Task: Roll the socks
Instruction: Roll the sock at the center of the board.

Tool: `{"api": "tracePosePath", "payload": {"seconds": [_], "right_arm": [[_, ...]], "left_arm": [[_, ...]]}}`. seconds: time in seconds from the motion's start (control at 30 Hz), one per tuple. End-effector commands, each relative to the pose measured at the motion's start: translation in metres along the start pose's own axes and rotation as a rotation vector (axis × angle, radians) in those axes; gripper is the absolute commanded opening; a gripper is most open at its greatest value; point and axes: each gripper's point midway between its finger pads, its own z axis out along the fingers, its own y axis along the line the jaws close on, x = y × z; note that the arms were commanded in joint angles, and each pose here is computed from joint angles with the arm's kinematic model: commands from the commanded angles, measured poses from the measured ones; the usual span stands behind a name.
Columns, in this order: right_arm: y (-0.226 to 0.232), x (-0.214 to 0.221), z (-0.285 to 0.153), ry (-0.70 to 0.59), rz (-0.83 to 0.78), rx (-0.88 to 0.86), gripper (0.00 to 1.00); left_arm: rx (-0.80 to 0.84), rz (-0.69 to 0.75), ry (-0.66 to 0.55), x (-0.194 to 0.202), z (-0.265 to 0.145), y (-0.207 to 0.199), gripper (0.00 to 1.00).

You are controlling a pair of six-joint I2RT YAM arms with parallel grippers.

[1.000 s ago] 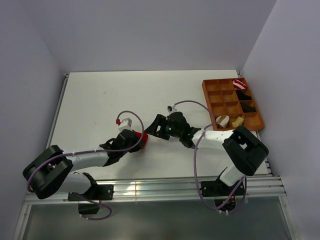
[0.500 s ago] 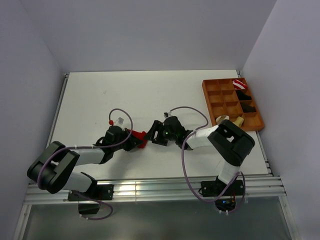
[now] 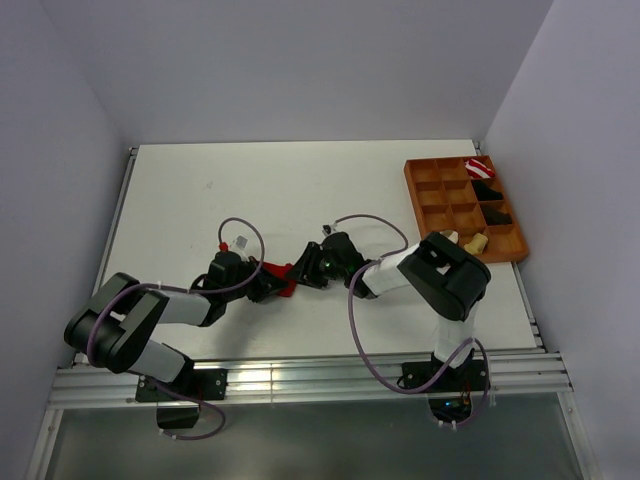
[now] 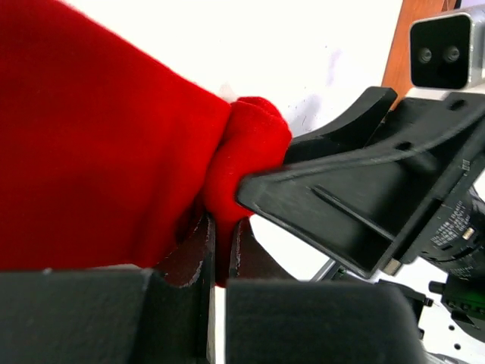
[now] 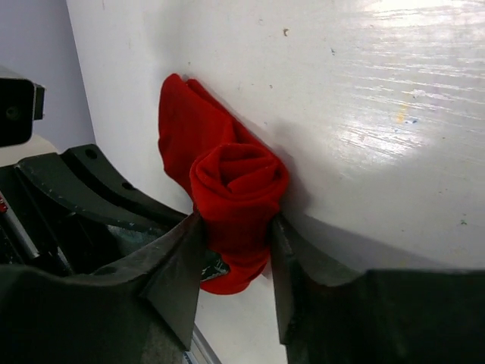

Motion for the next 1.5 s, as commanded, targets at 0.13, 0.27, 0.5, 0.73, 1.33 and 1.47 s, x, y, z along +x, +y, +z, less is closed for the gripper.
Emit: {"api": "tracePosePath", "payload": {"seconds": [0.13, 0.27, 0.5, 0.73, 1.33, 1.47], "right_arm": [[-0.01, 0.006, 0.004, 0.029, -0.031, 0.059, 0.12], [-0.011, -0.001, -0.004, 0.022, -0.066, 0.122, 0.0], [-0.027, 0.0, -0.015, 0.089, -0.139, 0.316, 0.0], [-0.031, -0.004, -0.022, 0.086, -0.161, 0.441, 0.0], [-0.03, 0.0, -0.019, 0.139, -0.163, 0.477, 0.0], [-0.03, 0.001, -0.017, 0.146, -0.161, 0.47, 0.0]], "left_arm": [[-0.038, 0.017, 0.064, 0.013, -0.001, 0.015, 0.0], [-0.097, 0.076, 0.035, 0.006, -0.001, 0.022, 0.06], [-0.247, 0.302, -0.188, -0.028, -0.022, 0.012, 0.45], [-0.318, 0.539, -0.308, -0.019, -0.037, -0.018, 0.58], [-0.537, 0.997, -0.464, 0.016, -0.006, -0.046, 0.59], [-0.605, 1.063, -0.457, 0.022, 0.004, -0.034, 0.59]]}}
